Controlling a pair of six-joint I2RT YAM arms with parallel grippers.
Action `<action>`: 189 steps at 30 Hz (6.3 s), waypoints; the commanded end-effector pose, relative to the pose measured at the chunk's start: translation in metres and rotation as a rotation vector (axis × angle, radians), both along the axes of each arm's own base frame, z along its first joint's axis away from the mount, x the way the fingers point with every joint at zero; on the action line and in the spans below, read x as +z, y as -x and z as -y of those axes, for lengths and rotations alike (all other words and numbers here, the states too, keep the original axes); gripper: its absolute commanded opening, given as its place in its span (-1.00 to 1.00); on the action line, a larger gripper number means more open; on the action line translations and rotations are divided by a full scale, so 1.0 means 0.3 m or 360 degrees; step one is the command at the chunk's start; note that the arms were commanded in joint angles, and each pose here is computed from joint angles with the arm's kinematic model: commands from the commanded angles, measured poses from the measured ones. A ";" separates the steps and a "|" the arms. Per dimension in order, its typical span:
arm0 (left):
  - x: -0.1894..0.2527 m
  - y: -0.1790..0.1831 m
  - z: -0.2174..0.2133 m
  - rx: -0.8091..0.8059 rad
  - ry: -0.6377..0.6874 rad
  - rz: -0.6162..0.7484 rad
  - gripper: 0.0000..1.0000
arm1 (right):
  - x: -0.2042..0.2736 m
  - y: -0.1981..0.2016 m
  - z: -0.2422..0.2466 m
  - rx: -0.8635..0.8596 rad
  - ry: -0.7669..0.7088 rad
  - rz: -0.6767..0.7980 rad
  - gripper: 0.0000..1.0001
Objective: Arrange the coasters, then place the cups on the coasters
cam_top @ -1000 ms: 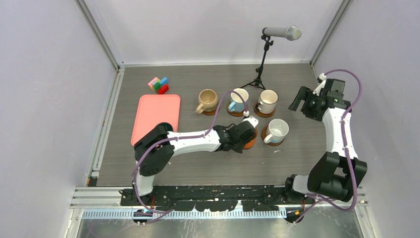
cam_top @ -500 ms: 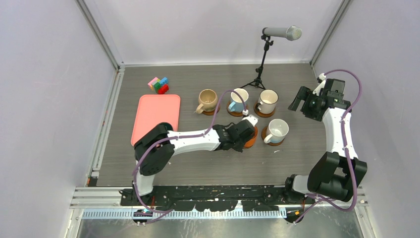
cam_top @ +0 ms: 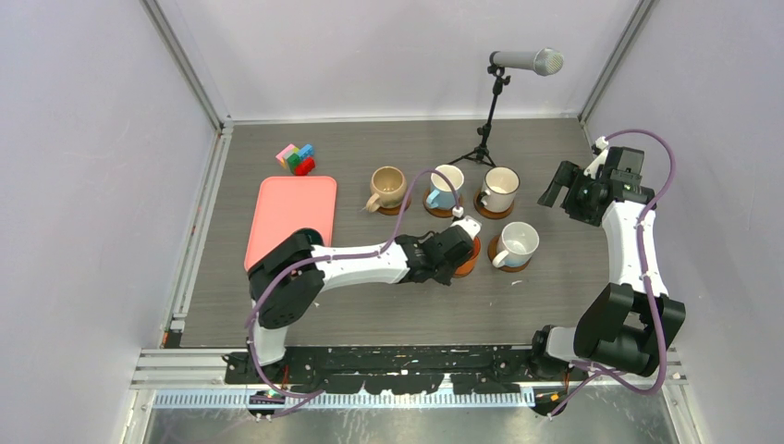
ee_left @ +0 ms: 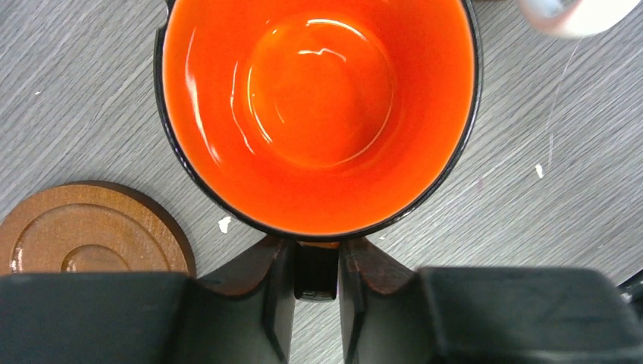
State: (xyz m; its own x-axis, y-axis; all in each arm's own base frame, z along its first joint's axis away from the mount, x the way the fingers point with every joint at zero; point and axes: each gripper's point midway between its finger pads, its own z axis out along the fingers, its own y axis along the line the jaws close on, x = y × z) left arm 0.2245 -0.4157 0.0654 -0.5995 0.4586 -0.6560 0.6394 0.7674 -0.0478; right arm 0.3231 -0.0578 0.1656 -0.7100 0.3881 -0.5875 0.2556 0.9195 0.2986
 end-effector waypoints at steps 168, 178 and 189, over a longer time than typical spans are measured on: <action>0.081 -0.007 -0.549 -0.0231 -0.0176 -0.0029 0.10 | 0.042 -0.016 -0.040 0.0100 -0.0066 0.0096 0.79; 0.106 0.080 -0.511 -0.0382 -0.0029 -0.0137 0.11 | 0.046 -0.019 -0.044 0.0104 -0.0078 0.0102 0.79; 0.214 0.102 -0.585 -0.0486 0.0045 -0.0165 0.43 | 0.055 -0.019 -0.054 0.0135 -0.0091 0.0114 0.79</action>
State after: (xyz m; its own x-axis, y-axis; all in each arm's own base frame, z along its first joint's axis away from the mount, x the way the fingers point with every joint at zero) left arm 0.1957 -0.2477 0.0931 -0.5365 0.6358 -0.5549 0.8001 0.5922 -0.0951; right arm 0.3255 -0.0420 0.1634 -0.7334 0.3842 -0.5608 0.1947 0.9091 0.3682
